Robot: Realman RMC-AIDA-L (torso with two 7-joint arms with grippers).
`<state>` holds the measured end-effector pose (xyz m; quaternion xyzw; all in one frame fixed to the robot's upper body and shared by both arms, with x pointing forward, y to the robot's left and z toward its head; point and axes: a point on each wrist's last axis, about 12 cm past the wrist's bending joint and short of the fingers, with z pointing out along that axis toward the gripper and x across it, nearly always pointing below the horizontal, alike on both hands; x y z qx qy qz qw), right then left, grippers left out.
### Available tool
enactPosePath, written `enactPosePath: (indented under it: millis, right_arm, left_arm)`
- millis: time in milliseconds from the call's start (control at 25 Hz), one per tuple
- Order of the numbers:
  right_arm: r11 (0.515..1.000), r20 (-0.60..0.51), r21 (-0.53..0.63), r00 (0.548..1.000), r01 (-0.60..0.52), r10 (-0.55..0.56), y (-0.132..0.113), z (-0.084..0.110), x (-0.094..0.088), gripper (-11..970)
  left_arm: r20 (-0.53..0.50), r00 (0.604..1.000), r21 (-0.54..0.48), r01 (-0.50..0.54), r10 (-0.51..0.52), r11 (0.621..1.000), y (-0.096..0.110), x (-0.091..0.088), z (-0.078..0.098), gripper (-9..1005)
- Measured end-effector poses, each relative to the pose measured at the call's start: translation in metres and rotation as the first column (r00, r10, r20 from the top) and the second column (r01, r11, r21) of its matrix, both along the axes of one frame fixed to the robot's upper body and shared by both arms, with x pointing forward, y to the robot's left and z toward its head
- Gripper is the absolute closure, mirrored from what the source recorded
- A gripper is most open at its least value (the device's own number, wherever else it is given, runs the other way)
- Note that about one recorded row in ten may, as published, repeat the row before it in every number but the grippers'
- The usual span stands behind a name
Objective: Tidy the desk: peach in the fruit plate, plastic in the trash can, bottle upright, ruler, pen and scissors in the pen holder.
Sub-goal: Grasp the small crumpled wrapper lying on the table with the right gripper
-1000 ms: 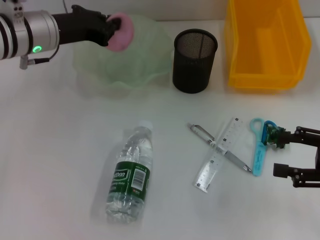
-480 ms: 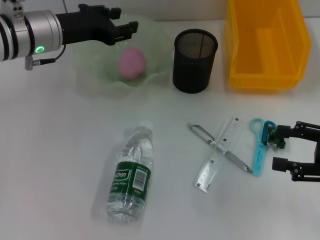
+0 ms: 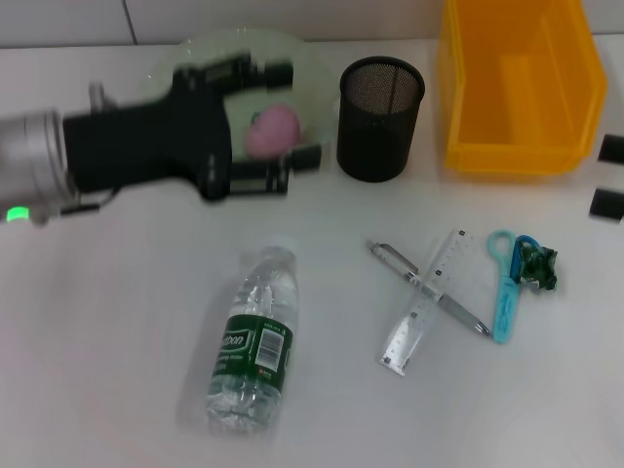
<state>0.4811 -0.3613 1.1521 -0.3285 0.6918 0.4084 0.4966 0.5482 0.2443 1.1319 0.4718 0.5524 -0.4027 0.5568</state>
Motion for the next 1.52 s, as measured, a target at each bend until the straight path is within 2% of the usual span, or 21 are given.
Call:
enactPosePath:
  millis: [40, 80, 120, 160, 200, 240, 280, 360, 440, 480, 520, 560, 600, 680, 760, 800, 840, 880, 960, 1160, 1520]
  right_arm:
    - [0.998, -0.096, -0.057, 0.995, 0.023, -0.028, 0.001, 0.023, 0.012, 138]
    - [0.998, -0.096, -0.057, 0.995, 0.023, -0.028, 0.001, 0.023, 0.012, 138]
    - [0.995, -0.161, -0.094, 0.986, 0.035, -0.050, 0.003, 0.034, 0.018, 138]
    - [0.978, -0.283, -0.199, 0.952, 0.057, -0.113, 0.012, 0.054, 0.030, 139]
    - [0.978, -0.283, -0.199, 0.952, 0.057, -0.113, 0.012, 0.054, 0.030, 139]
    - [0.943, -0.374, -0.324, 0.906, 0.074, -0.200, 0.025, 0.070, 0.042, 139]
    - [0.943, -0.374, -0.324, 0.906, 0.074, -0.200, 0.025, 0.070, 0.042, 139]
    - [0.886, -0.410, -0.456, 0.863, 0.086, -0.295, 0.042, 0.082, 0.052, 139]
    - [0.823, -0.415, -0.563, 0.833, 0.080, -0.365, 0.058, 0.086, 0.060, 139]
    - [0.787, -0.416, -0.613, 0.821, 0.065, -0.392, 0.068, 0.085, 0.063, 139]
    - [0.760, -0.414, -0.648, 0.813, 0.054, -0.410, 0.075, 0.084, 0.066, 139]
    - [0.707, -0.411, -0.707, 0.800, 0.022, -0.437, 0.088, 0.077, 0.069, 139]
    - [0.707, -0.411, -0.707, 0.800, 0.022, -0.437, 0.088, 0.077, 0.069, 140]
    - [0.673, -0.406, -0.740, 0.800, -0.004, -0.442, 0.100, 0.067, 0.073, 141]
    - [0.652, -0.410, -0.757, 0.802, -0.033, -0.435, 0.112, 0.050, 0.078, 142]
    - [0.652, -0.410, -0.757, 0.802, -0.033, -0.435, 0.112, 0.050, 0.078, 142]
    - [0.645, -0.415, -0.763, 0.799, -0.045, -0.435, 0.115, 0.039, 0.080, 143]
    - [0.645, -0.415, -0.763, 0.799, -0.045, -0.435, 0.115, 0.039, 0.080, 143]
    - [0.641, -0.426, -0.766, 0.789, -0.054, -0.443, 0.116, 0.024, 0.083, 144]
    - [0.620, -0.433, -0.783, 0.765, -0.056, -0.478, 0.111, 0.008, 0.085, 146]
    - [0.617, -0.428, -0.786, 0.759, -0.043, -0.492, 0.111, -0.004, 0.089, 150]
  left_arm:
    - [0.000, 1.000, 0.000, 0.000, 0.000, 1.000, 0.000, 0.000, 0.000, 146]
    - [0.000, 1.000, 0.000, 0.000, 0.000, 1.000, 0.000, 0.000, 0.000, 144]
    - [-0.004, 1.000, -0.004, 0.012, -0.012, 1.000, 0.002, -0.007, -0.006, 143]
    - [-0.010, 0.999, -0.036, 0.045, -0.045, 0.998, 0.007, -0.029, -0.024, 141]
    - [-0.010, 0.999, -0.036, 0.045, -0.045, 0.998, 0.007, -0.029, -0.024, 139]
    - [-0.013, 0.999, -0.045, 0.047, -0.047, 0.998, 0.008, -0.034, -0.028, 137]
    - [-0.013, 0.999, -0.045, 0.047, -0.047, 0.998, 0.008, -0.034, -0.028, 137]
    - [-0.022, 0.999, -0.052, 0.043, -0.045, 0.998, 0.010, -0.039, -0.032, 137]
    - [-0.022, 0.999, -0.052, 0.043, -0.045, 0.998, 0.010, -0.039, -0.032, 136]
    - [-0.048, 0.999, -0.058, 0.022, -0.025, 0.998, 0.013, -0.045, -0.039, 136]
    - [-0.060, 0.998, -0.063, 0.015, -0.019, 0.998, 0.013, -0.046, -0.042, 136]
    - [-0.060, 0.998, -0.063, 0.015, -0.019, 0.998, 0.013, -0.046, -0.042, 136]
    - [-0.060, 0.998, -0.063, 0.015, -0.019, 0.998, 0.013, -0.046, -0.042, 136]
    - [-0.073, 0.997, -0.063, 0.001, -0.006, 0.998, 0.013, -0.046, -0.046, 137]
    - [-0.075, 0.997, -0.058, -0.005, 0.001, 0.998, 0.013, -0.046, -0.046, 137]
    - [-0.075, 0.997, -0.058, -0.005, 0.001, 0.998, 0.013, -0.046, -0.046, 137]
    - [-0.078, 0.997, -0.051, -0.008, 0.004, 0.999, 0.013, -0.046, -0.048, 137]
    - [-0.079, 0.997, -0.050, -0.009, 0.005, 0.999, 0.013, -0.046, -0.048, 137]
    - [-0.080, 0.997, -0.049, -0.011, 0.007, 0.999, 0.013, -0.045, -0.048, 137]
    - [-0.082, 0.997, -0.048, -0.013, 0.009, 0.999, 0.014, -0.046, -0.049, 136]
    - [-0.079, 0.997, -0.046, -0.010, 0.007, 0.999, 0.013, -0.045, -0.048, 137]
